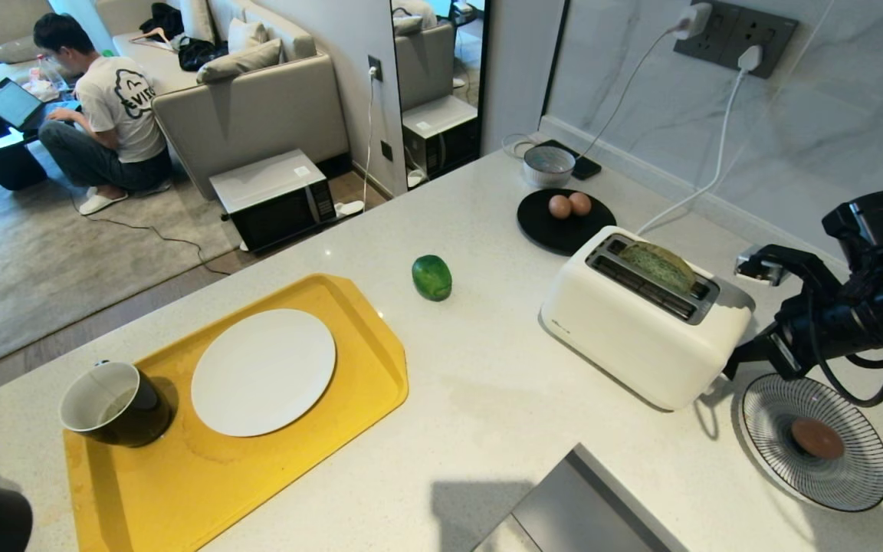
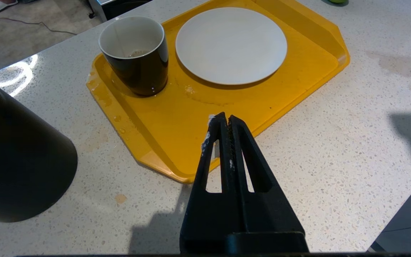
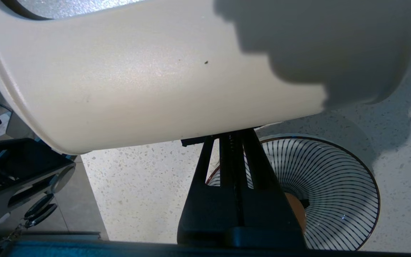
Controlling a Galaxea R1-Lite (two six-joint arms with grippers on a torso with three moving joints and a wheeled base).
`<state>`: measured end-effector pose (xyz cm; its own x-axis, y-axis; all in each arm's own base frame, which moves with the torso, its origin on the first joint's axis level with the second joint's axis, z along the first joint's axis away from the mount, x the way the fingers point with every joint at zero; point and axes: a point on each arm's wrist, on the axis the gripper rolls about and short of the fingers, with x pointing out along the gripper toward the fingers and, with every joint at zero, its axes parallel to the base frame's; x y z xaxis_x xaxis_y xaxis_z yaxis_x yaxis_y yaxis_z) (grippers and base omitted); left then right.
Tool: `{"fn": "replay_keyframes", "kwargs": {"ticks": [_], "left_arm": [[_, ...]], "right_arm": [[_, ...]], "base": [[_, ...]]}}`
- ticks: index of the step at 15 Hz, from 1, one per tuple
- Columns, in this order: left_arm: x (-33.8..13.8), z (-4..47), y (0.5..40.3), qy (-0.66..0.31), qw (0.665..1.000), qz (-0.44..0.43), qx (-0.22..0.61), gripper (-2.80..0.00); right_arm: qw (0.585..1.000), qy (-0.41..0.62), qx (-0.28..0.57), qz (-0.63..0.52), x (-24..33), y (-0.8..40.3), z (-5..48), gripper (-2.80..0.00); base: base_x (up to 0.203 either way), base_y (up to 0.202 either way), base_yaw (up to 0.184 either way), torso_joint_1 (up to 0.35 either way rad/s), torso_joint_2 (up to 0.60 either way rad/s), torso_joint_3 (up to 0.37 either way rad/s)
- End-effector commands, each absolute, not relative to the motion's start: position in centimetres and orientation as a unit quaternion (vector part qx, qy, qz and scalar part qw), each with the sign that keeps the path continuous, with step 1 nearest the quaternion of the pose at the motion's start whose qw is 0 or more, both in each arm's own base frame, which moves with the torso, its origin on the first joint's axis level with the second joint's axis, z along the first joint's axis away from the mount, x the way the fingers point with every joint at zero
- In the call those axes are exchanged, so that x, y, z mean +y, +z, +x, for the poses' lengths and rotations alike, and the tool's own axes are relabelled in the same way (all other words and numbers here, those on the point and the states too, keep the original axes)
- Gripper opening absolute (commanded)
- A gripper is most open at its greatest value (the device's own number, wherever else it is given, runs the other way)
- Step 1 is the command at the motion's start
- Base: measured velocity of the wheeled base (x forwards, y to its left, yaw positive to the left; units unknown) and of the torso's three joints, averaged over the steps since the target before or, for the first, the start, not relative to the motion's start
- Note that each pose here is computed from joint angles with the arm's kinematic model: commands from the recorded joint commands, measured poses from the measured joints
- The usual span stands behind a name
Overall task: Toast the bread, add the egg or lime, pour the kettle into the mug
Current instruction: Use a bread toaster
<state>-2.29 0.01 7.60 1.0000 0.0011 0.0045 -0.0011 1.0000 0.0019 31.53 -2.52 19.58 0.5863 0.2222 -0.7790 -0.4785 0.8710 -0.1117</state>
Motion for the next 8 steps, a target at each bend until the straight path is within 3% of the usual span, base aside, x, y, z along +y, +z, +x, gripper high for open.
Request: {"fn": "replay_keyframes", "kwargs": {"ticks": [1,8], "left_arm": [[0.01,-2.28,7.58,0.001,1.0,0.001,-0.002,-2.8],[0.01,-2.29,7.62,0.001,1.0,0.001,-0.002,-2.8]], "right_arm": [[0.878,0.201,0.405,-0.159,-2.5,19.83,31.37,-2.8],[0.877,0.2,0.406,-0.159,-2.49,19.9,31.18,-2.8]], "base": [[0.0,0.0,0.0,0.0,0.0,0.0],[0.0,0.0,0.0,0.0,0.0,0.0]]}}
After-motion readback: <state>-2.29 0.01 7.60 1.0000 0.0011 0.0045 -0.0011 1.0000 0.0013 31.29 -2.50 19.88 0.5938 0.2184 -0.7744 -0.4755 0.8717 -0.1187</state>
